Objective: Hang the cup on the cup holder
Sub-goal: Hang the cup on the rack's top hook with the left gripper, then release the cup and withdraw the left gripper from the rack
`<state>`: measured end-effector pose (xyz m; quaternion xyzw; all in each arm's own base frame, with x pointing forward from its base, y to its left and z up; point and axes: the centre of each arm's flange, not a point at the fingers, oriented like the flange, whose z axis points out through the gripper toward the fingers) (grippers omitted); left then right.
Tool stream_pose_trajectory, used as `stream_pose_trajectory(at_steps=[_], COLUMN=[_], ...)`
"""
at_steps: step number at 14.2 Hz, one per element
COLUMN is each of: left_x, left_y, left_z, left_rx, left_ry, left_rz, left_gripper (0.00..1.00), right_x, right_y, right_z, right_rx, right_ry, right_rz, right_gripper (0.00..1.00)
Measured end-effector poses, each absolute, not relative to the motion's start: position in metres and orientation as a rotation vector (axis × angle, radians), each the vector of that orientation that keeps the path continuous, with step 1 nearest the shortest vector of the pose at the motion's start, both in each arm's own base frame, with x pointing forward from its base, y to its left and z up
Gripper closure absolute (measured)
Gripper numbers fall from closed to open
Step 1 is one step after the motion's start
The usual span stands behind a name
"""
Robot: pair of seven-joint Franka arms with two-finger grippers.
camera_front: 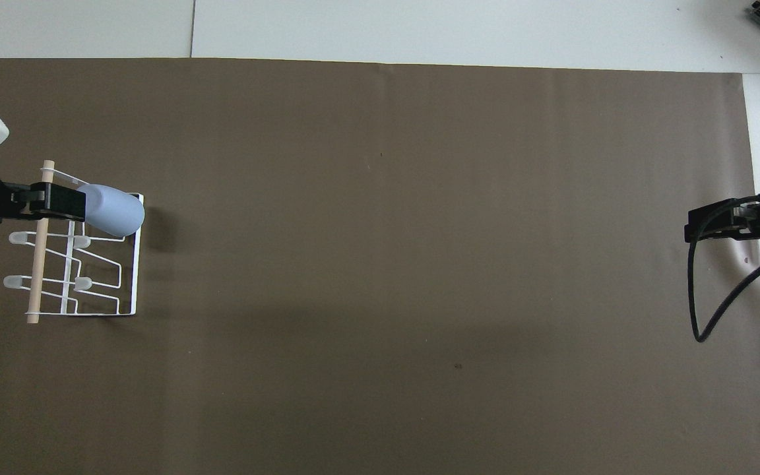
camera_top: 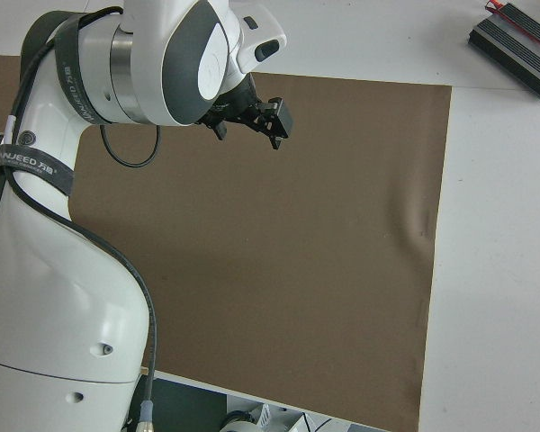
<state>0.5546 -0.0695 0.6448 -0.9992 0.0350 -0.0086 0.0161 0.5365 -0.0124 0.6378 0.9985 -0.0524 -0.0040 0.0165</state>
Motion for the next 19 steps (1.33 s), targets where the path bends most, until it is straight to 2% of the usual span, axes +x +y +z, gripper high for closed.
stream_pose_trajectory(at_steps=[4,8,11,19], left_x=[0.559,0.534,0.521,0.52], left_y=[-0.051,-0.035,-0.026,-0.029], left_z=[0.652,0.677,0.677,0.675], left_rx=[-3.131,-3.128,-3.131,-3.137], left_ry=[0.201,0.217,0.196,0.207], left_rz=[0.0,-0.011,0.013,0.02], left_gripper=[0.0,0.0,0.0,0.0], right_x=[0.537,0.537,0.537,0.537], right_y=[-0.012,-0.013,-0.013,-0.012], right_z=[0.632,0.63,0.63,0.627], right_rx=[3.104,3.103,3.104,3.104], right_ry=[-0.162,-0.164,-0.163,-0.163], right_rz=[-0.034,-0.041,-0.04,-0.051], right_gripper=[0.0,0.0,0.0,0.0])
